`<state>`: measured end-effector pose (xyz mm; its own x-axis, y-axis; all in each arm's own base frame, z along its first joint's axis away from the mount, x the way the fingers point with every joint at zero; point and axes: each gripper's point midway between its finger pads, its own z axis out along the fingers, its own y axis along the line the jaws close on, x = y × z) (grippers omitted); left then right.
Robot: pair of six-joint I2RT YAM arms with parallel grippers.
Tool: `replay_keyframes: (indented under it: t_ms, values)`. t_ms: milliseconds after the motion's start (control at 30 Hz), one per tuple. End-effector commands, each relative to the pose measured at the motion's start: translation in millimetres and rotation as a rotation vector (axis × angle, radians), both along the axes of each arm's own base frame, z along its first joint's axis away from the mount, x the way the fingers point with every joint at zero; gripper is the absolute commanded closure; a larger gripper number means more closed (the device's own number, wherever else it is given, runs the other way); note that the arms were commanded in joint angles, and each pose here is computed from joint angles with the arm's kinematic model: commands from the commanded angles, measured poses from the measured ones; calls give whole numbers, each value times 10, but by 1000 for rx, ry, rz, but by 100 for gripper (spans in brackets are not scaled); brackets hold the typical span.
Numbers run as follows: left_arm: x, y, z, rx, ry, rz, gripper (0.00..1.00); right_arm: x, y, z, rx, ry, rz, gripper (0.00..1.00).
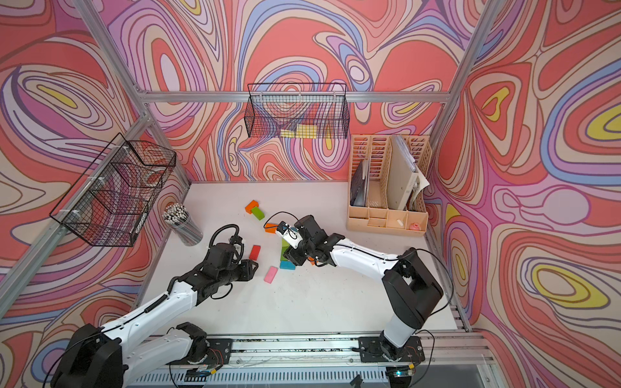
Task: Assemble the letter c with building blocks
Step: Assemble the building block at the center of the board, then pick up the building block from the center of the board.
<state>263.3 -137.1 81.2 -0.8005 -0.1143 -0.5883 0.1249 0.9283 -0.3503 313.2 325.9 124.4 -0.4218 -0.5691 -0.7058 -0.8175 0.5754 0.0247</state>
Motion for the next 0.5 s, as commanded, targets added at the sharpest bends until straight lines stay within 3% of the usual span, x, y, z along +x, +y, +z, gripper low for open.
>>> replay_keyframes:
  t_ms: [0,167,200,300,467]
  values:
    - [20,104,4,26,-3,56,55,177,-121,121,14,23,-209,43]
    - [53,222,-59,85,18,112,50,297,-228,181,8,66,-357,34]
    - [138,217,53,91,-2,124,48,323,-256,185,5,75,-382,32]
    - [206,260,59,133,2,143,38,357,-298,190,7,84,-416,26]
    - [324,294,15,211,39,151,32,424,-382,242,40,95,-453,23]
